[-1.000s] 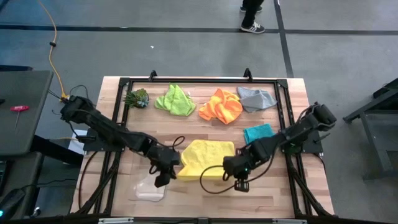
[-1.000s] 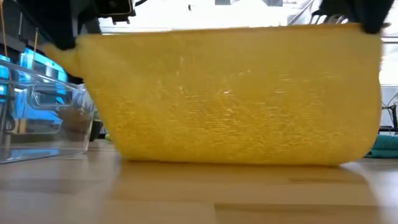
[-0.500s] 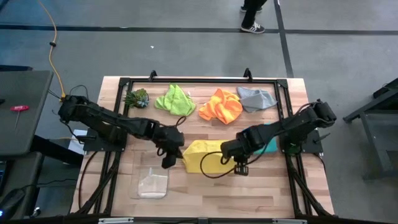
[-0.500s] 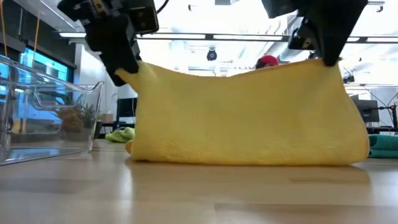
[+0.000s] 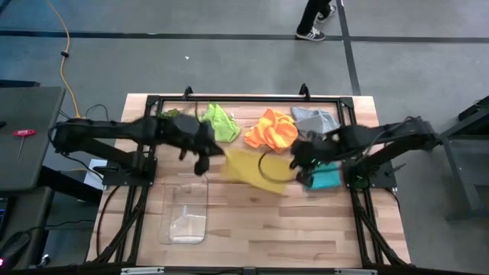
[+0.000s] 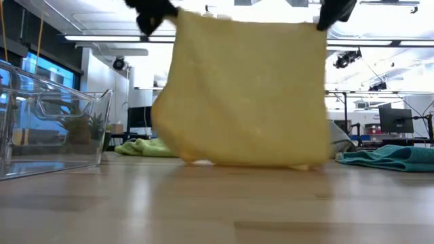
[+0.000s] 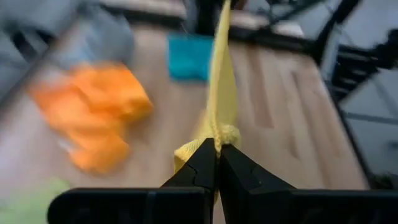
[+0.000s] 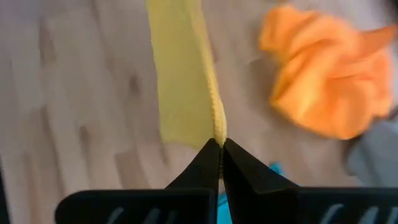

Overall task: Fold microfiber towels
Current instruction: Fold the yellow towel

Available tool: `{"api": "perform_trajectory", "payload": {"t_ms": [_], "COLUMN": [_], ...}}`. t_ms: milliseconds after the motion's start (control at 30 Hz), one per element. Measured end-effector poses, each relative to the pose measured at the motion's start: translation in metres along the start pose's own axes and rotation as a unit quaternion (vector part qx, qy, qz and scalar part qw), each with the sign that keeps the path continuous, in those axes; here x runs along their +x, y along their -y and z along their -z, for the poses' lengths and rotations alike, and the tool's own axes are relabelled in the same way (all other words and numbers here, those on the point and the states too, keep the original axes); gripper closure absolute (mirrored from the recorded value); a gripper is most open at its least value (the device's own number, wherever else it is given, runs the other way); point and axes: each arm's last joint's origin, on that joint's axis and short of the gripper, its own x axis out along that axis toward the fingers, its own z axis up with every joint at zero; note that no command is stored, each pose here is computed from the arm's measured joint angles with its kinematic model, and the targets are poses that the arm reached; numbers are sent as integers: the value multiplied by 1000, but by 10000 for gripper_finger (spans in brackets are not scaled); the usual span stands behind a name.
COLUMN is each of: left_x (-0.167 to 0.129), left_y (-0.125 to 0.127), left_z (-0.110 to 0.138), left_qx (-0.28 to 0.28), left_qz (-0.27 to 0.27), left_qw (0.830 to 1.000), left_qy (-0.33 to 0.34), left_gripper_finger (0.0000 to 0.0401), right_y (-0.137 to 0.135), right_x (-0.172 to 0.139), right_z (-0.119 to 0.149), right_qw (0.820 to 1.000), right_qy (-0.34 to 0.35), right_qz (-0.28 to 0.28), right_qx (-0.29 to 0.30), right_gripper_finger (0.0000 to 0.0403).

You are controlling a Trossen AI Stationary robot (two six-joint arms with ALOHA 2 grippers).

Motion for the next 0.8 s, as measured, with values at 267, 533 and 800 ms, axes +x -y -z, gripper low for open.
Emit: {"api": "perform_trajectory", "payload": {"t_ms": [267,533,800], "left_x": [-21,-11,5], "left_y": [-11,-11,-6], "left_z": [-19,-6,1], "left_qx": [110,131,228], "left_qz": [-45,-83,-132], "left_qw": [993,986,959], "left_qy": [25,-55,-107], "left_gripper_finger": [401,401,401], "right_y": [28,36,35], "right_x": [-25,-35,-30], "right_z": [-1,0,-1], "right_qw": [997,995,995], "right_qy": [71,91,81], "right_qz": [44,37,49], "right_qx": [1,-3,-31], "right_gripper_finger": [403,403,403]}}
